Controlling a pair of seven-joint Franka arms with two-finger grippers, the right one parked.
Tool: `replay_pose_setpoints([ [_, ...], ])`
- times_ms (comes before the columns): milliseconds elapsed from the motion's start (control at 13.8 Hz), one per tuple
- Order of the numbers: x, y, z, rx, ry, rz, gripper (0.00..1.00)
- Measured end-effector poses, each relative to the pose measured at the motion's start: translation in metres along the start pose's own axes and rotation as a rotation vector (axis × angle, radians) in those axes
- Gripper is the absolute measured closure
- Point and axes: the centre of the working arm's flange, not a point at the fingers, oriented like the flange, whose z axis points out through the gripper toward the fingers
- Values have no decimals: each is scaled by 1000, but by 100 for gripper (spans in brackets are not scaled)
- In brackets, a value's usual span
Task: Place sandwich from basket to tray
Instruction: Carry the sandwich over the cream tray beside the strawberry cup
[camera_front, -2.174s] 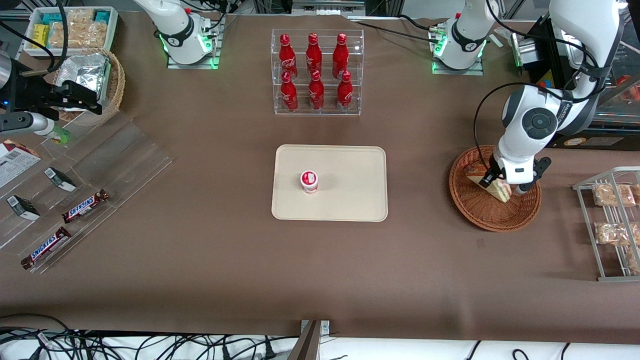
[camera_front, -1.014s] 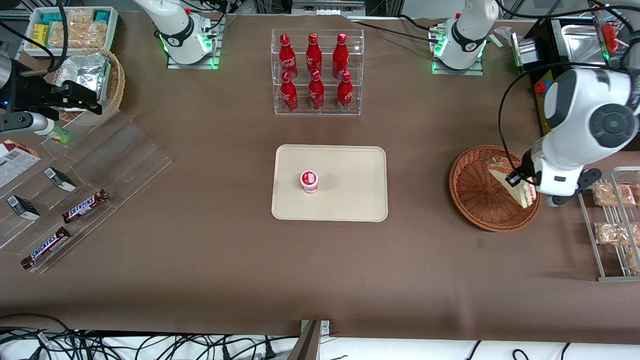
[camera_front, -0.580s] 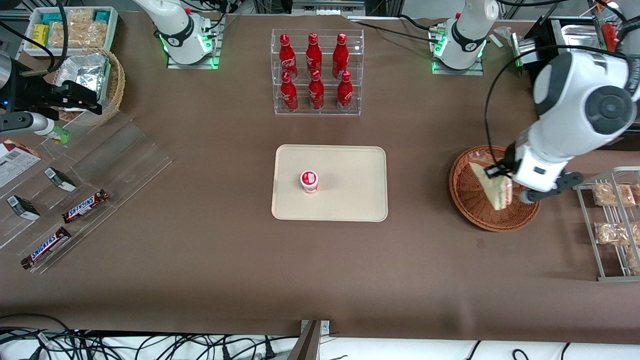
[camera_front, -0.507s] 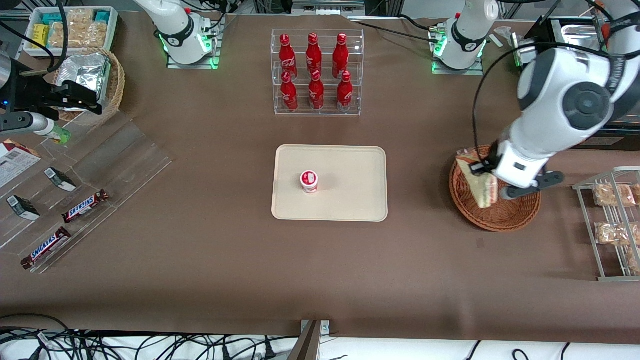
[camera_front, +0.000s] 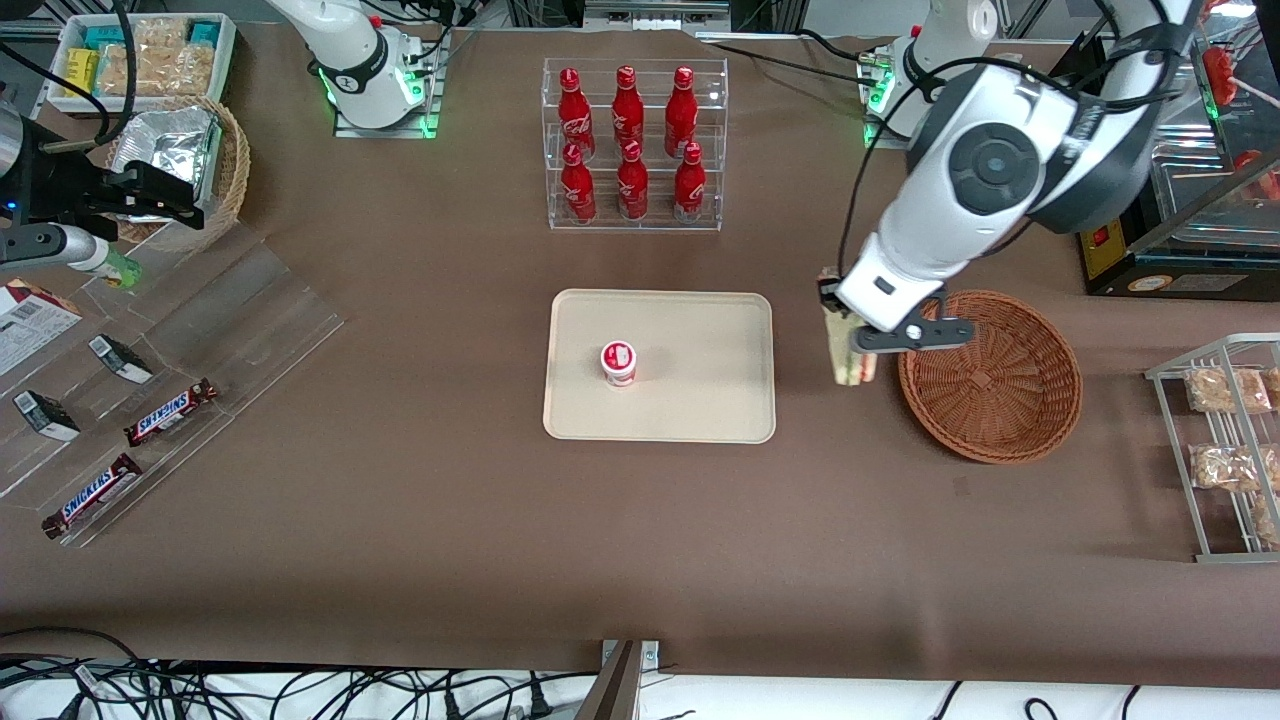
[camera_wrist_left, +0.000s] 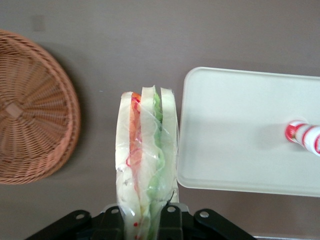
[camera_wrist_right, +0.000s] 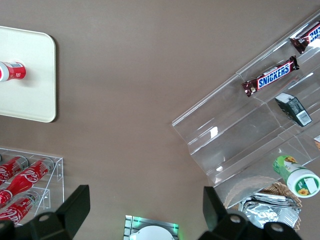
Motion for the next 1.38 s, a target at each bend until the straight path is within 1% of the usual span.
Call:
replay_pose_setpoints([
  [72, -4, 17, 7, -11, 6, 29, 81],
  [145, -8, 33, 17, -13, 8, 60, 81],
  [290, -15, 58, 44, 9, 1, 105, 81],
  [362, -16, 68, 59, 14, 3, 112, 81],
  [507, -13, 84, 87, -3, 13, 110, 81],
  [580, -12, 89, 101, -3, 17, 107, 81],
  [725, -14, 99, 129, 19, 19, 110, 81],
  [942, -15, 113, 172, 41, 43, 99, 81],
  [1014, -16, 115, 186, 52, 43, 100, 81],
  [1159, -22, 122, 206, 62, 30, 107, 81],
  [1377, -27, 127, 215, 74, 29, 118, 81],
])
